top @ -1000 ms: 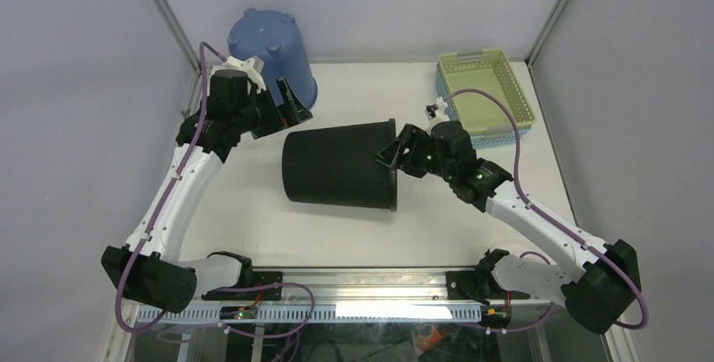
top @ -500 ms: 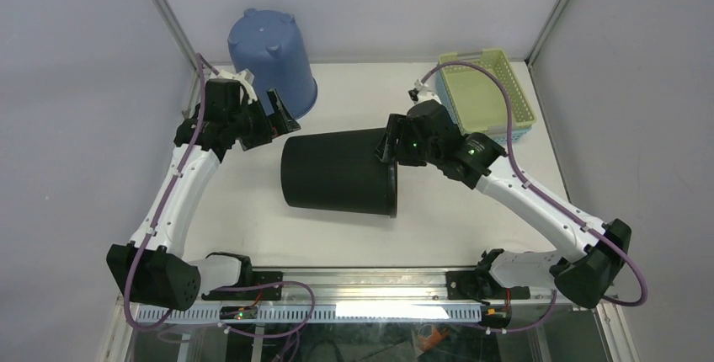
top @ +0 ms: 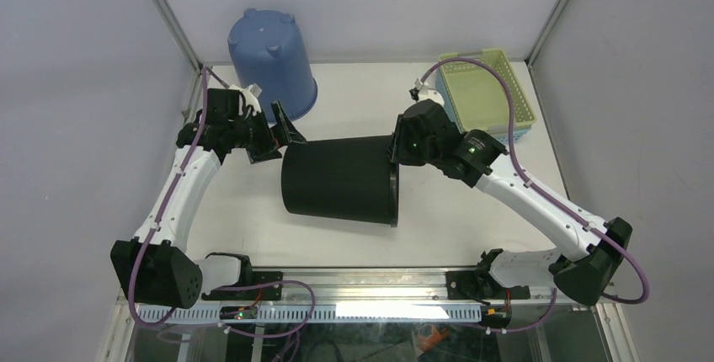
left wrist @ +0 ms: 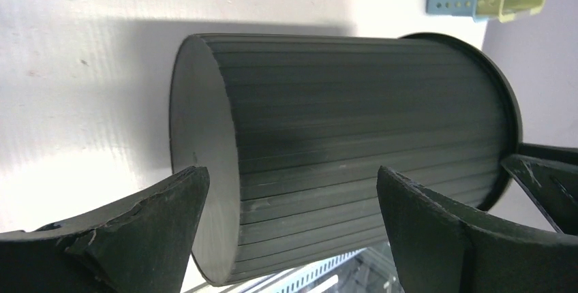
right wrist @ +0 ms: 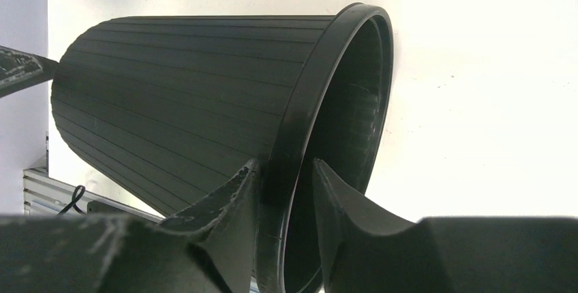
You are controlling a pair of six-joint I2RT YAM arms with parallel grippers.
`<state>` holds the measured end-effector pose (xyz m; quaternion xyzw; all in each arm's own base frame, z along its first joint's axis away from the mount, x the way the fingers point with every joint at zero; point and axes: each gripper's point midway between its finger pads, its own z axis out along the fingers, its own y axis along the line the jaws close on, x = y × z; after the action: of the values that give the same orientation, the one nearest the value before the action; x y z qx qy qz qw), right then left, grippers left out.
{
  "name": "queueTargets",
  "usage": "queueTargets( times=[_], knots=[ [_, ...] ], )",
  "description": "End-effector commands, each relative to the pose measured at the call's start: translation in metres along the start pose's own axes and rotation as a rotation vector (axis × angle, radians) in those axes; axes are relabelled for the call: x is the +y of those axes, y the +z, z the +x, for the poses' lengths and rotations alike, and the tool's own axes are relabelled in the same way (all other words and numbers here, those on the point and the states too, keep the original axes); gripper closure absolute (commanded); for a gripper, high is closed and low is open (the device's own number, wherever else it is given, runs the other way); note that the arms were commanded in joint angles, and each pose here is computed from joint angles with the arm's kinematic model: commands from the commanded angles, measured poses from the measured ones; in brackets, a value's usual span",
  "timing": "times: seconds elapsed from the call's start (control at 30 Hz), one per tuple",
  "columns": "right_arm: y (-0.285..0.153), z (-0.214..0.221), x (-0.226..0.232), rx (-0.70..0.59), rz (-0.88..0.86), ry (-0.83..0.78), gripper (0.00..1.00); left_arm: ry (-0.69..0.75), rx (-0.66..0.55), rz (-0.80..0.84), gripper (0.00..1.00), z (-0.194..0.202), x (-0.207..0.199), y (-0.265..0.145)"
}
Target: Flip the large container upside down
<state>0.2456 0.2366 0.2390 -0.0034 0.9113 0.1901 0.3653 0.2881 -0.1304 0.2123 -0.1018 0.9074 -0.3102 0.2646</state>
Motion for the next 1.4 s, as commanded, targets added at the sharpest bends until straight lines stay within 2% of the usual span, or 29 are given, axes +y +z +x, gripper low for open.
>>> queueTargets(
  times=[0.0,0.17,0.4,0.73,0.9,1.1,1.23,1.37],
  knots=[
    [-0.014,-0.013,-0.004,-0.050,0.017,0.007,0.68,-0.008,0.066,0.115,0.01,0.010,-0.016,0.001],
    [-0.011,-0.011,-0.005,-0.051,0.020,0.014,0.70,-0.028,0.117,0.209,0.01,0.017,-0.031,-0.001],
    [-0.001,-0.007,0.001,-0.043,-0.004,0.031,0.72,-0.035,0.112,0.357,0.01,0.006,-0.064,-0.014],
    [0.028,-0.014,0.048,-0.039,-0.164,0.100,0.73,0.082,-0.016,0.508,0.01,-0.045,-0.133,-0.069],
    [0.046,-0.023,0.058,-0.100,-0.208,0.185,0.72,0.110,-0.109,0.560,0.01,-0.073,-0.155,-0.081],
    [0.078,-0.026,0.053,-0.172,-0.235,0.298,0.64,0.103,-0.089,0.627,0.01,-0.078,-0.162,-0.072],
    [0.094,-0.019,0.046,-0.158,-0.253,0.397,0.61,0.103,-0.070,0.655,0.01,-0.076,-0.165,-0.069],
    [0.105,-0.001,0.041,-0.114,-0.255,0.441,0.50,0.118,-0.069,0.679,0.01,-0.071,-0.174,-0.070]
  ],
)
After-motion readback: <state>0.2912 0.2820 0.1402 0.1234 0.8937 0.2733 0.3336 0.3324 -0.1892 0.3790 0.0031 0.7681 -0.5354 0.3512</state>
